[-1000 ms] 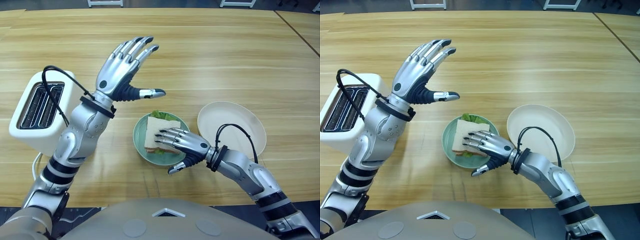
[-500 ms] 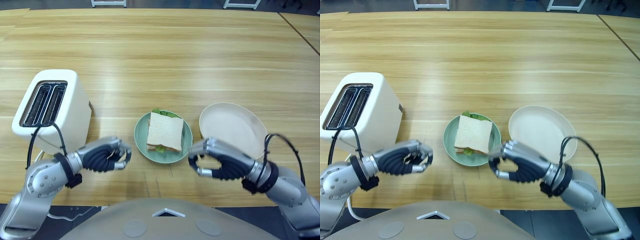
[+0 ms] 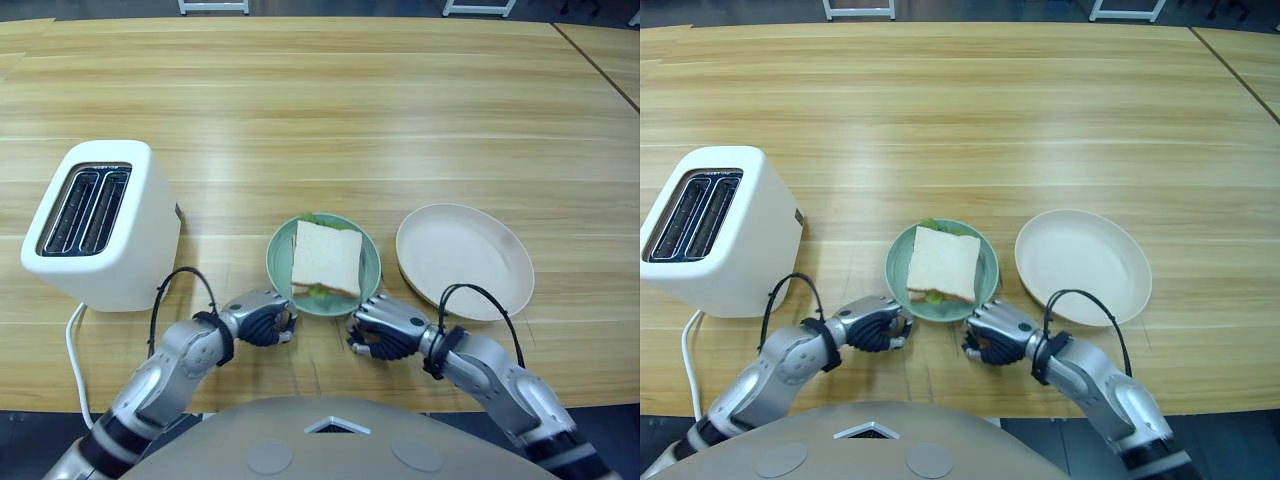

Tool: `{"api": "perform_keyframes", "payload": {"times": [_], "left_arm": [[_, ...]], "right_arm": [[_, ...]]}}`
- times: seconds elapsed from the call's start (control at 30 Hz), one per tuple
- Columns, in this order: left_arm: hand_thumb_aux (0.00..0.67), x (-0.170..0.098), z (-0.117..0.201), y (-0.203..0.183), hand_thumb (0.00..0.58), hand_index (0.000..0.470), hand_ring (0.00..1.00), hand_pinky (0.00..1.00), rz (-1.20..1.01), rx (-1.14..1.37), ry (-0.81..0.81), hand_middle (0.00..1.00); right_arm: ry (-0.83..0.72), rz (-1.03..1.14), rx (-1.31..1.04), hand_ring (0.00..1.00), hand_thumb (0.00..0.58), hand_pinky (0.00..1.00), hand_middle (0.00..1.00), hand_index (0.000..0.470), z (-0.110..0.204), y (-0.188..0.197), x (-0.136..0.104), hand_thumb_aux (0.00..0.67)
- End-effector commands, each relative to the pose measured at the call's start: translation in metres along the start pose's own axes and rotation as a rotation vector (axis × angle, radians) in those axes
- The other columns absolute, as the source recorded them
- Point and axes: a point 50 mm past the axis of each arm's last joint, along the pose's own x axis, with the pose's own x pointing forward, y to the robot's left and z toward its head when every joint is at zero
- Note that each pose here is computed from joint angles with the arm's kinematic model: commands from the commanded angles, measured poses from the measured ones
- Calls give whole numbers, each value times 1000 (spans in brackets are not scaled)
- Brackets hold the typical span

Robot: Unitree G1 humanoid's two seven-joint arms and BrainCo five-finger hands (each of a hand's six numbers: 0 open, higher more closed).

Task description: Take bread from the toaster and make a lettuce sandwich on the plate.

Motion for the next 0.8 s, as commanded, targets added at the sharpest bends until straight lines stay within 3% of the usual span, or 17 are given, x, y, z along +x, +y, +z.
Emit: {"api": "perform_keyframes", "payload": {"times": [0.03,0.17,0.3,0.33,0.37,0.4,0.47,0.5,0.53,0.57,0.6,0.7,0.8], "left_arm": [[670,41,-33,2,580,470,1000,1000,-7,89,188,1000],[670,70,-62,63,580,470,1000,1000,191,200,300,1000],[670,77,-85,95,580,470,1000,1000,276,235,372,1000],[457,74,-87,98,521,321,1000,1000,300,228,371,1000],[239,70,-87,99,340,168,620,620,326,219,366,620],[0,64,-86,98,0,0,0,0,346,191,350,0],[0,52,-83,92,0,0,0,0,383,133,305,0],[0,44,-78,87,0,0,0,0,404,94,267,0],[0,34,-70,79,0,0,0,0,430,45,207,0],[0,23,-62,71,0,0,0,0,459,-19,145,0],[0,10,-51,64,0,0,0,0,514,-60,71,0],[0,-27,-15,48,0,0,0,0,698,-175,-173,0],[0,-50,3,28,0,0,0,0,768,-315,-265,0]], "right_arm": [[107,-52,-99,1000,580,1000,1000,470,-22,-10,55,670],[184,-241,-121,1000,580,1000,1000,470,-43,-52,105,670],[227,-287,-126,1000,580,1000,1000,470,-53,-74,129,670],[221,-301,-129,1000,547,1000,1000,358,-53,-77,129,510],[214,-309,-135,1000,493,1000,1000,288,-52,-78,126,410],[201,-329,-126,980,0,980,980,0,-51,-79,121,0],[181,-372,-92,835,0,835,835,0,-48,-76,107,0],[161,-400,-54,349,0,349,349,0,-44,-74,96,0],[137,-440,-4,145,0,145,145,0,-37,-71,80,0],[108,-484,39,51,0,51,51,0,-29,-68,63,0],[72,-547,90,0,0,0,0,0,-19,-67,46,0],[-23,-737,274,0,0,0,0,0,6,-63,1,0],[-84,-819,415,0,0,0,0,0,23,-50,-25,0]]}}
